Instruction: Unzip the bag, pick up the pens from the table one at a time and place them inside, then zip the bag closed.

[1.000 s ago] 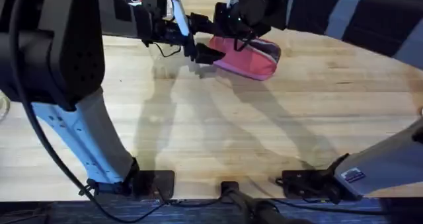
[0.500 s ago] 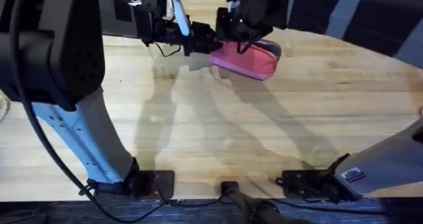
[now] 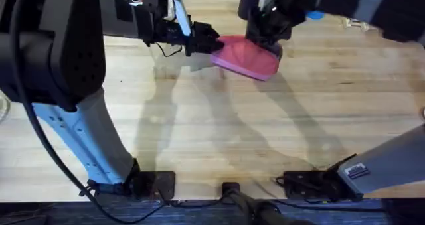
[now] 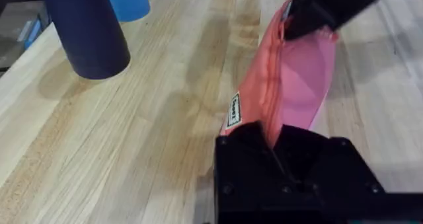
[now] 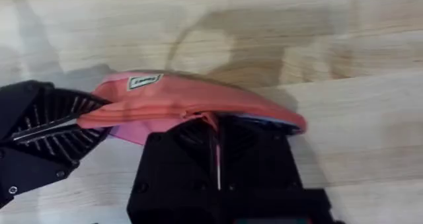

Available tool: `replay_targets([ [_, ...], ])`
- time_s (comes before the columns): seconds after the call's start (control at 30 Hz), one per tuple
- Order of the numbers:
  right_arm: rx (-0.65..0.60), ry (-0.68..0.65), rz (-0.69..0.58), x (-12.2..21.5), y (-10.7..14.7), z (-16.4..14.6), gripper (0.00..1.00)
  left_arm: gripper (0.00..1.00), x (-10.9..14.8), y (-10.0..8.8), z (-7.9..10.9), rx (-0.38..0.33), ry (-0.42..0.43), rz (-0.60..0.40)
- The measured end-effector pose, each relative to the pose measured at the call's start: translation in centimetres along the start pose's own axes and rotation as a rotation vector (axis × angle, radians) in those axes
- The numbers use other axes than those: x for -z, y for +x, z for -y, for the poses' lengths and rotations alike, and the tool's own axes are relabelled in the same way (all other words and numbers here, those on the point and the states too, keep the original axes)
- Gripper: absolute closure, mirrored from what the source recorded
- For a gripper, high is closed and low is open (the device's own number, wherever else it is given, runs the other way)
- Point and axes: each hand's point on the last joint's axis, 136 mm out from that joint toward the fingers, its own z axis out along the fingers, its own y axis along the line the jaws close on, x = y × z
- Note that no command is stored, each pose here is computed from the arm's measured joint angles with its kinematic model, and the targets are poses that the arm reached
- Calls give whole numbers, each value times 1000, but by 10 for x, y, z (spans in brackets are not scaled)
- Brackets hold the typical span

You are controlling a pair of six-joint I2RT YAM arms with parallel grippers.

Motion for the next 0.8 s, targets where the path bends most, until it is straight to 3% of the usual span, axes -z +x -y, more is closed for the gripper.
replay_targets([
  [0.23,-32,-3,-27,16,-4,29,968,957,-6,-4,7,-8,30,13],
  [0.8,-136,109,-116,11,-4,107,968,958,-8,-4,8,-4,32,8],
])
